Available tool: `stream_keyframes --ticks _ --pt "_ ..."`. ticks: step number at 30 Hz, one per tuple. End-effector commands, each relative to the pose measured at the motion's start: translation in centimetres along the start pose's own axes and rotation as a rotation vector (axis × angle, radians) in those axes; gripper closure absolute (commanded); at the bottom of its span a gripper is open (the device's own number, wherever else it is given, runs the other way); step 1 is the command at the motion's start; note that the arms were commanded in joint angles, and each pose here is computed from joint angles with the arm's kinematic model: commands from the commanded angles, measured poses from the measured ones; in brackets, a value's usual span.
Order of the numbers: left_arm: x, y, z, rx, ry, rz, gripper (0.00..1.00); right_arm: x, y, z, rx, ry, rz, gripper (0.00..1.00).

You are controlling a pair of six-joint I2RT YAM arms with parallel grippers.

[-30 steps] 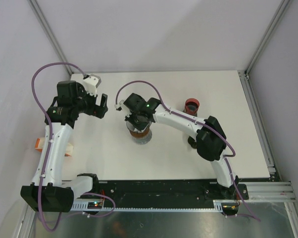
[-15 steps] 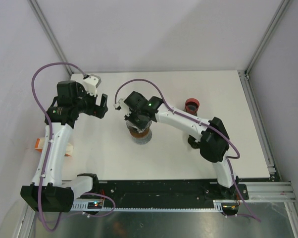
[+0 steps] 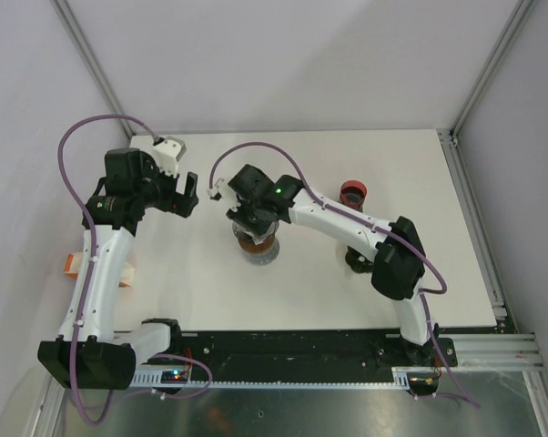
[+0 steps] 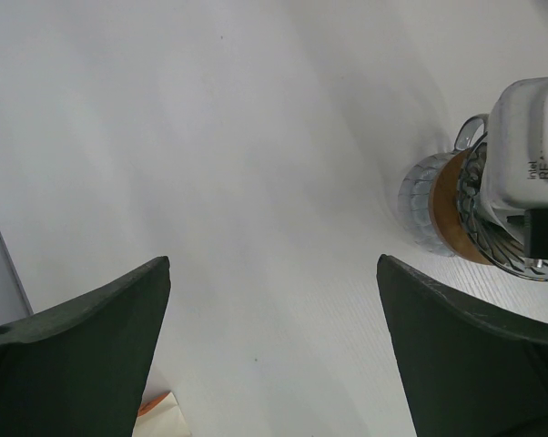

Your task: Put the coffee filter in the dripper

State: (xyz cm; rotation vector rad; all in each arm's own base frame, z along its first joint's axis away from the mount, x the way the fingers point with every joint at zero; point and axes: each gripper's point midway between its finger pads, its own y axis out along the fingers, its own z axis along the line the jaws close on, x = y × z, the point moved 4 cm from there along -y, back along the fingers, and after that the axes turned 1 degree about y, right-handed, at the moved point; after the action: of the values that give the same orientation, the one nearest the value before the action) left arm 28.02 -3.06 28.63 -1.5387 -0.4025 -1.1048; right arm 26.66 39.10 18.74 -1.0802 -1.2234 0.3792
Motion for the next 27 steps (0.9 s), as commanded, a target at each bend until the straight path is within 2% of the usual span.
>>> stream_keyframes --ticks 1,8,10,12,14,19,27 --pt "1.1 -0.8 0.1 0.004 0.009 -0.054 0.00 3.0 -5.0 0.1 -0.019 -0.025 -0.132 0.72" --pt "1.2 -0.9 0.1 0.006 0.011 -0.057 0.00 2.8 -5.1 0.3 -0.016 -0.036 -0.123 0.71" --pt "1.1 -0.9 0.1 0.008 0.012 -0.057 0.00 2.8 -5.1 0.4 -0.020 -0.038 -0.118 0.79" --pt "1.1 -0.9 0.1 0.008 0.011 -0.056 0.00 2.9 -5.1 0.7 -0.005 -0.041 -0.124 0.93" --pt "1.0 -0.8 0.0 0.005 0.012 -0.054 0.00 2.8 -4.8 1.3 0.033 -0.041 -0.126 0.98" --pt "1.0 -0.9 0.1 0.007 0.012 -0.054 0.00 1.6 -2.4 2.1 0.065 -0.031 -0.063 1.00" --pt "0.9 -0.7 0.0 0.000 0.011 -0.051 0.00 -0.3 0.4 1.3 -0.003 -0.016 0.038 1.00"
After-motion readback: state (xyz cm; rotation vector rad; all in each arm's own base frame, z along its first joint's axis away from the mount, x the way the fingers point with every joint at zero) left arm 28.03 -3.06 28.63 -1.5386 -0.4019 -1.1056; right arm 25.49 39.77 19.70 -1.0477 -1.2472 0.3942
